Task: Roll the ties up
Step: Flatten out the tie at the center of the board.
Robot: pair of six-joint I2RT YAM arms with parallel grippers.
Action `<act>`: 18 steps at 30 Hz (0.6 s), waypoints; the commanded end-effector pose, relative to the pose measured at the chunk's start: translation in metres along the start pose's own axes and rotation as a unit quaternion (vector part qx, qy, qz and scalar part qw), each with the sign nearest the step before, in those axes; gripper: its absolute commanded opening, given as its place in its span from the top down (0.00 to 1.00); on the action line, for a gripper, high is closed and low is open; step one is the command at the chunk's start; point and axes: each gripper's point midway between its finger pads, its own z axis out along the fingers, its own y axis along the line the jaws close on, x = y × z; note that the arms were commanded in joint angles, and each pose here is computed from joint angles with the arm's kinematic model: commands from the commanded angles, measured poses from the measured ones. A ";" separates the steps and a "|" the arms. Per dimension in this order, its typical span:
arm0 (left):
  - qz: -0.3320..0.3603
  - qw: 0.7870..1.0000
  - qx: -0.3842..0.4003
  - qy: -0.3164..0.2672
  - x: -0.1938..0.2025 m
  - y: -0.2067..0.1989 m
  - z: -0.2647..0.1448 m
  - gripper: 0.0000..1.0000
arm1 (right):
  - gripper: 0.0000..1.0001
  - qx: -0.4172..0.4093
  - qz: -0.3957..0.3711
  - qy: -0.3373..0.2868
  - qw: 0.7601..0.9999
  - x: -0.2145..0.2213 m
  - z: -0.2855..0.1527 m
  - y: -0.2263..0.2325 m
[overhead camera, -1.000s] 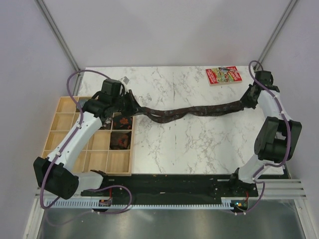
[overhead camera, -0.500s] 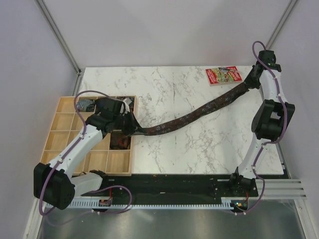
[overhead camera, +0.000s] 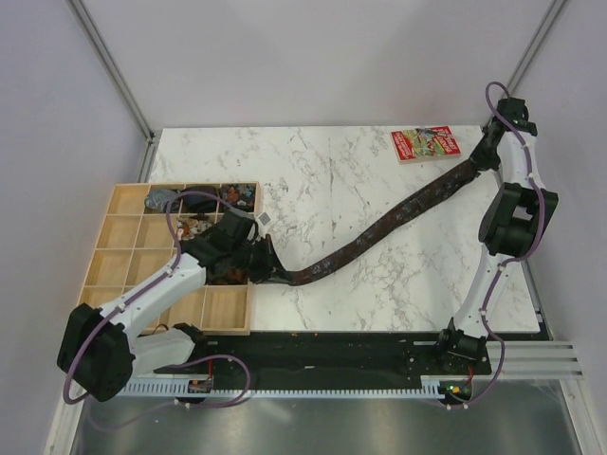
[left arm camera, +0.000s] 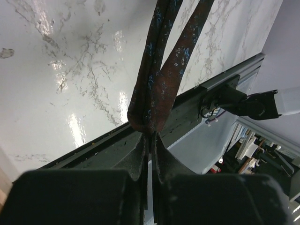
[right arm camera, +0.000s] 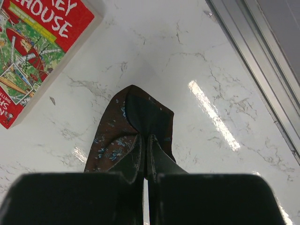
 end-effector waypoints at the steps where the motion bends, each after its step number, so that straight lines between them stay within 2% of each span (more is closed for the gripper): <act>1: -0.012 1.000 0.009 -0.011 -0.001 -0.007 0.012 0.98 | 1.00 0.000 0.010 -0.044 0.999 -0.030 -0.006 0.003; 4: -0.006 1.000 -0.001 -0.006 0.005 -0.005 0.017 0.98 | 1.00 0.006 0.008 -0.041 0.999 -0.029 -0.001 0.000; 5: -0.006 1.000 -0.006 -0.005 0.007 -0.001 0.019 0.98 | 0.97 0.006 0.007 -0.040 0.999 -0.029 0.001 0.000; 6: -0.004 1.000 -0.008 -0.003 0.008 0.000 0.020 0.98 | 0.79 0.007 0.008 -0.037 0.999 -0.027 0.003 0.000; 8: -0.006 1.000 -0.018 -0.001 0.012 0.007 0.024 0.98 | 0.60 0.014 0.009 -0.033 0.999 -0.024 0.006 -0.003; 9: -0.006 1.000 -0.022 0.001 0.013 0.009 0.025 0.98 | 0.44 0.015 0.011 -0.034 0.999 -0.024 0.006 -0.004; 12: -0.009 0.999 -0.035 0.005 0.017 0.019 0.031 0.97 | 0.25 0.008 0.017 -0.035 0.999 -0.025 0.001 -0.001; 17: -0.016 0.999 -0.045 0.003 0.017 0.027 0.038 0.97 | 0.17 -0.040 0.019 -0.035 0.998 -0.017 -0.030 0.017; 18: -0.016 0.999 -0.045 0.002 0.017 0.027 0.038 0.97 | 0.17 -0.043 0.007 -0.018 0.999 0.003 -0.029 0.022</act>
